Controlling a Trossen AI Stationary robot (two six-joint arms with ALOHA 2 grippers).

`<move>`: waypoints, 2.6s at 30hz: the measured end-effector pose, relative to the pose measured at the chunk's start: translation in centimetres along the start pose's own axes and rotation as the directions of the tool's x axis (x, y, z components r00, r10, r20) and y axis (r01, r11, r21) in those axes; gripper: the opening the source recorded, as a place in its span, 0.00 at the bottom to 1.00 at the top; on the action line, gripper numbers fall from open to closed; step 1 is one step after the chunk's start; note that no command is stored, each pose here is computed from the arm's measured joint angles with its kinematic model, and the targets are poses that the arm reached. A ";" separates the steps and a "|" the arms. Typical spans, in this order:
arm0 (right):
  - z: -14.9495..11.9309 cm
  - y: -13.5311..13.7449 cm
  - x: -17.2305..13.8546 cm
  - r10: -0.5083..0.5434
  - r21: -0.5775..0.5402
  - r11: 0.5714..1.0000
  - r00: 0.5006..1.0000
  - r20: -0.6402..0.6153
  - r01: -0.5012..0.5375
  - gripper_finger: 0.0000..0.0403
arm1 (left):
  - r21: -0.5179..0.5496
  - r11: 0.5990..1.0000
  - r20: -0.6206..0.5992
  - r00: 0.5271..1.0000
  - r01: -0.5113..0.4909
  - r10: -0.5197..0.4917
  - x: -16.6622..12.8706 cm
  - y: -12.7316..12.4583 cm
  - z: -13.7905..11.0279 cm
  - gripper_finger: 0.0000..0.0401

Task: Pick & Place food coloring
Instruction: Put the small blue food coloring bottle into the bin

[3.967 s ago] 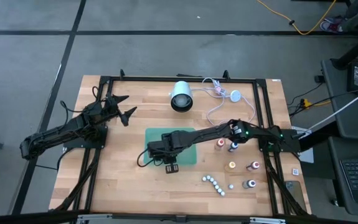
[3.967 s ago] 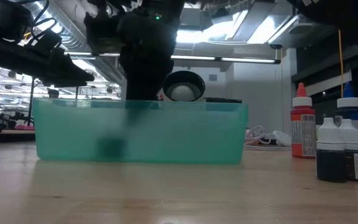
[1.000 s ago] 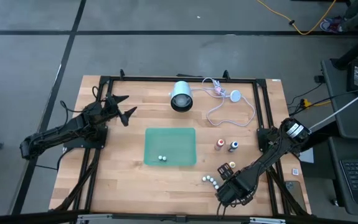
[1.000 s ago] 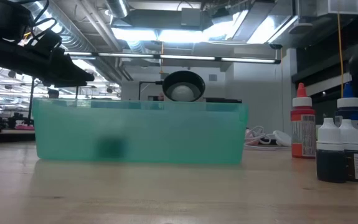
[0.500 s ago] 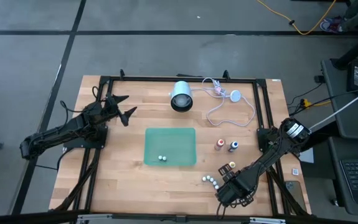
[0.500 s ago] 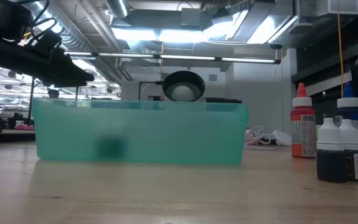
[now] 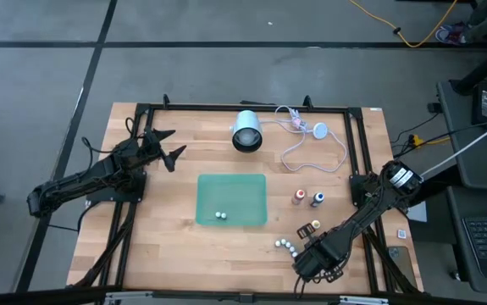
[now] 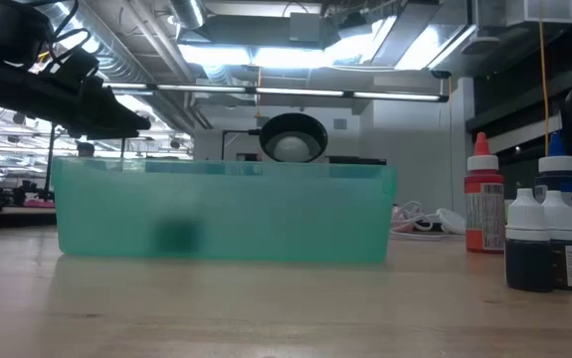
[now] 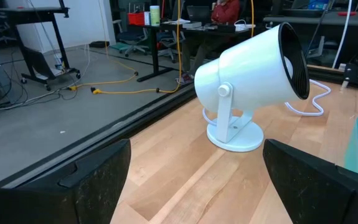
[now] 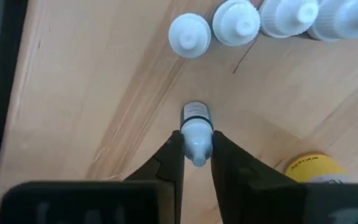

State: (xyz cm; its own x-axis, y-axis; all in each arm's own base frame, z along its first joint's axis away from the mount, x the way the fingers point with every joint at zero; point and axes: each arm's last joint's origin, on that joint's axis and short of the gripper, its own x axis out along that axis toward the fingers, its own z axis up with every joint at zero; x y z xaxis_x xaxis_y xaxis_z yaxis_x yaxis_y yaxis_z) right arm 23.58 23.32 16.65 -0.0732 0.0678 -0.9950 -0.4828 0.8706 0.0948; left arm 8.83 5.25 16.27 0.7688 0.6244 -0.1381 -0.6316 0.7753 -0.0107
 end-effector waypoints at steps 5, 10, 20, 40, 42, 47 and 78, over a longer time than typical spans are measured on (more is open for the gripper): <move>0.8 0.4 -2.2 0.004 0.019 1.000 1.000 0.015 -0.004 0.17 | 0.000 1.000 0.000 1.000 0.000 0.000 0.0 0.0 0.0 0.90; 2.1 -0.1 -5.7 0.012 0.047 0.999 0.998 0.057 -0.015 0.16 | 0.000 1.000 0.000 1.000 0.000 0.000 0.0 0.0 0.0 0.90; 4.3 -3.7 -10.8 -0.029 0.114 0.993 0.996 0.085 0.020 0.16 | 0.000 1.000 0.000 1.000 0.000 0.000 0.0 0.0 0.0 0.90; 10.8 -16.1 -13.9 -0.126 0.225 0.973 0.942 0.310 0.057 0.17 | 0.000 1.000 0.000 1.000 0.000 0.000 0.0 0.0 0.0 0.90; 11.4 -17.2 -13.5 -0.133 0.229 0.971 0.939 0.316 0.061 0.16 | 0.000 1.000 0.000 1.000 0.000 0.000 0.0 0.0 0.0 0.90; 12.8 -19.7 -12.3 -0.144 0.262 0.963 0.936 0.321 0.058 0.17 | 0.000 1.000 0.000 1.000 0.000 0.000 0.0 0.0 0.0 0.90; 15.4 -24.7 -5.2 -0.072 0.253 0.967 0.954 0.292 -0.005 0.17 | 0.000 1.000 0.000 1.000 0.000 0.000 0.0 0.0 0.0 0.90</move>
State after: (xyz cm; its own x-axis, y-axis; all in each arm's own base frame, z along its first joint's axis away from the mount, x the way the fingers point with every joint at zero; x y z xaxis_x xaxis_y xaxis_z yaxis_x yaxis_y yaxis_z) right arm 49.33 8.95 18.96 0.2194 0.1444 -0.9649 -0.2459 0.9653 0.0886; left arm 8.83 5.25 16.28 0.7689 0.6243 -0.1381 -0.6315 0.7753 -0.0107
